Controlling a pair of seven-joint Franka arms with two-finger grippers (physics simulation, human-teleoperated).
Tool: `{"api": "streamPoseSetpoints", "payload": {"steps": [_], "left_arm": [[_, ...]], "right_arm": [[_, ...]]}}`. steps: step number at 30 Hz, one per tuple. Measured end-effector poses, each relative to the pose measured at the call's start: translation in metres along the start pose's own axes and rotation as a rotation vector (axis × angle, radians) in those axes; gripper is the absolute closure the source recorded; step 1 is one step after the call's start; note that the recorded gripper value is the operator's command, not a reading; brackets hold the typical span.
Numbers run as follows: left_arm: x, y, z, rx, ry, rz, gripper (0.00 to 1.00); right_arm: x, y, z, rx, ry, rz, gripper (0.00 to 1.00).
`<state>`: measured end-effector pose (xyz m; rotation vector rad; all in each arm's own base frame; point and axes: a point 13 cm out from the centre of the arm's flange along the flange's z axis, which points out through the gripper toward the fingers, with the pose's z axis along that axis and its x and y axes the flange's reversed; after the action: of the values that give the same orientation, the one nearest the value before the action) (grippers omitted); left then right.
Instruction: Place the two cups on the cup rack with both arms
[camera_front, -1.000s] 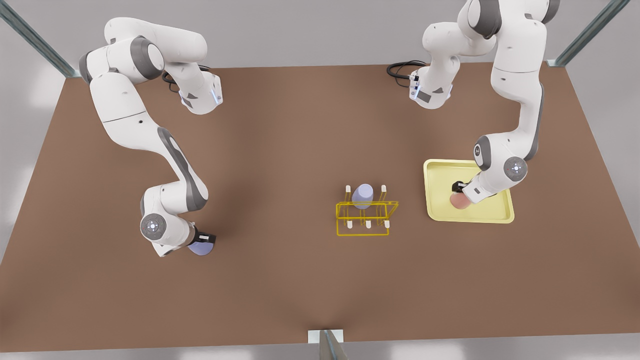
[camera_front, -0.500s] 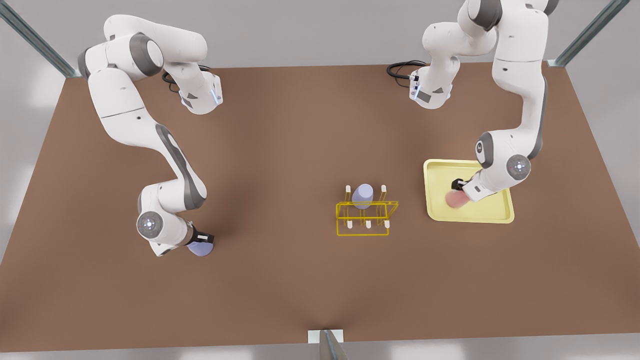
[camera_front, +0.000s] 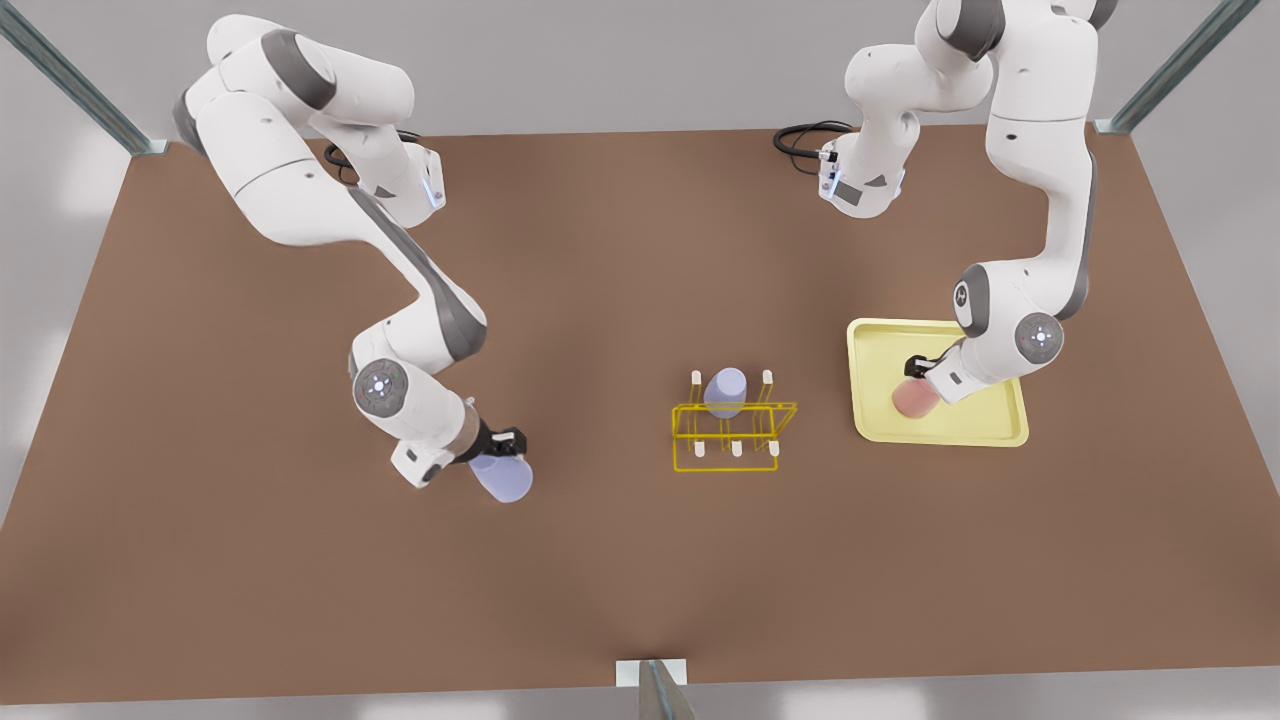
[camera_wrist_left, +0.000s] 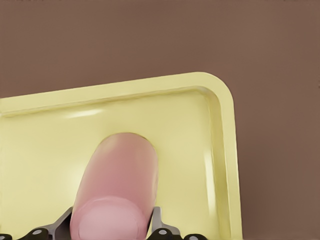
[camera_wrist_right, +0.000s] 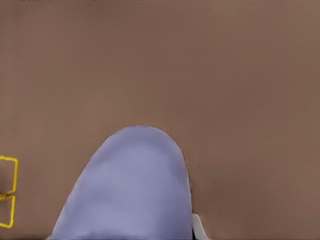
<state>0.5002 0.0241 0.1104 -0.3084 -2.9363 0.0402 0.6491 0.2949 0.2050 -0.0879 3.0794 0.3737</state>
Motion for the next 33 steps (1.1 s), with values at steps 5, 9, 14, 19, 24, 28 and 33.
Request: {"api": "streamPoseSetpoints", "payload": {"steps": [5,9,14,19,24,28,33], "left_arm": [[-0.006,0.001,-0.021,-0.001,-0.018,-0.005,0.28],[-0.02,0.002,-0.051,-0.004,-0.039,-0.009,0.28],[-0.075,-0.017,-0.113,-0.021,-0.089,0.033,0.28],[-0.113,-0.05,-0.155,-0.018,-0.1,0.068,0.28],[-0.137,-0.105,-0.204,-0.026,-0.148,0.103,0.28],[-0.159,-0.171,-0.231,0.009,-0.188,0.113,0.28],[-0.171,-0.237,-0.233,0.065,-0.19,0.087,0.28]], "right_arm": [[-0.009,0.075,-0.003,-0.143,-0.032,-0.023,0.27],[-0.015,0.126,0.001,-0.247,-0.053,-0.029,0.27],[-0.024,0.181,0.006,-0.366,-0.085,-0.03,0.27],[-0.019,0.223,0.016,-0.42,-0.112,-0.05,0.27],[-0.006,0.244,0.027,-0.437,-0.119,-0.071,0.27],[0.003,0.255,0.039,-0.445,-0.114,-0.081,0.27],[0.012,0.264,0.059,-0.457,-0.104,-0.085,0.27]]}}
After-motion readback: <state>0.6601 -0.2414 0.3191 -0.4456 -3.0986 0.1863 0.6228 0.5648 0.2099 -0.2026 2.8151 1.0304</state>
